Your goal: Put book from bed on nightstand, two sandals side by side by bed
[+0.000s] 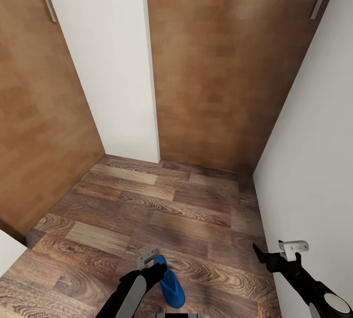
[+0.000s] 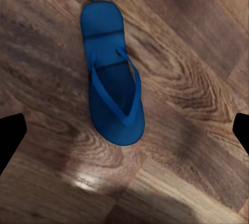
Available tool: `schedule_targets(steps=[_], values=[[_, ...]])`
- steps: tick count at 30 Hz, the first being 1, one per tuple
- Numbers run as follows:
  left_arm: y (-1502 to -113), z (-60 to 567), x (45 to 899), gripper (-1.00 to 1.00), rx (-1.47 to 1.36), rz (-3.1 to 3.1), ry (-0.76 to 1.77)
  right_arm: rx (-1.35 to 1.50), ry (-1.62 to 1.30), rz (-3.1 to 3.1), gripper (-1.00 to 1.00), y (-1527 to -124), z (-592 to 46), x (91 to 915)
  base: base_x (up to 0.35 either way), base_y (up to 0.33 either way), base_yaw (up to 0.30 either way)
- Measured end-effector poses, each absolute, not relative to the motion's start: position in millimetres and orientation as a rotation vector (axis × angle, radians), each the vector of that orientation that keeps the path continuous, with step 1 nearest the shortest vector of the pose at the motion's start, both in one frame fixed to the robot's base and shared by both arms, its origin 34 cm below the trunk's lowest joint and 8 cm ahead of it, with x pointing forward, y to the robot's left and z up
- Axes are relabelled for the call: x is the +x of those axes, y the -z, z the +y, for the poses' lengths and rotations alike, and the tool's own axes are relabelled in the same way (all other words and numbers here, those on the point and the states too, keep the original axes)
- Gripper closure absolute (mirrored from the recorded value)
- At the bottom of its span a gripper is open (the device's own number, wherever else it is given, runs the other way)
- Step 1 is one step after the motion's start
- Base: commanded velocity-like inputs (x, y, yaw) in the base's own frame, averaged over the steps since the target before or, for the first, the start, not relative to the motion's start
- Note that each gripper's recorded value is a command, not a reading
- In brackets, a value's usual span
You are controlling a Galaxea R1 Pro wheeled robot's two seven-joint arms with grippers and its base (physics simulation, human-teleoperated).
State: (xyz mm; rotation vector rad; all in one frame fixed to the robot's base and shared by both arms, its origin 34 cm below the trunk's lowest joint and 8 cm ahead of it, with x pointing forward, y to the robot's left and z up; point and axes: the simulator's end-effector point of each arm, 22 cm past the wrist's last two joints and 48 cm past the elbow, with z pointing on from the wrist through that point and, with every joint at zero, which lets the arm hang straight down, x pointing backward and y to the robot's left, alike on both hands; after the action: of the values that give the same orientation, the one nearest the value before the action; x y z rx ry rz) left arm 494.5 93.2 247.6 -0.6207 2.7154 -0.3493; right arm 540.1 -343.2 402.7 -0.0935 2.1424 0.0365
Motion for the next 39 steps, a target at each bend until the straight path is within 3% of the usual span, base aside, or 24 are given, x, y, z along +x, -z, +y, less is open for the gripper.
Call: schedule_targets(steps=[17,39], values=[[-259,42,493,-1.0,-0.462,2.698,0.557,-0.094,-0.035,2.142,-1.0,-403,-343,540,0.0,0.0,0.0],[-232,38,471,-1.0,-0.454,2.771,0.549,-0.094,-0.038,2.195,-1.0,-377,-343,534,0.0,0.0,0.0]])
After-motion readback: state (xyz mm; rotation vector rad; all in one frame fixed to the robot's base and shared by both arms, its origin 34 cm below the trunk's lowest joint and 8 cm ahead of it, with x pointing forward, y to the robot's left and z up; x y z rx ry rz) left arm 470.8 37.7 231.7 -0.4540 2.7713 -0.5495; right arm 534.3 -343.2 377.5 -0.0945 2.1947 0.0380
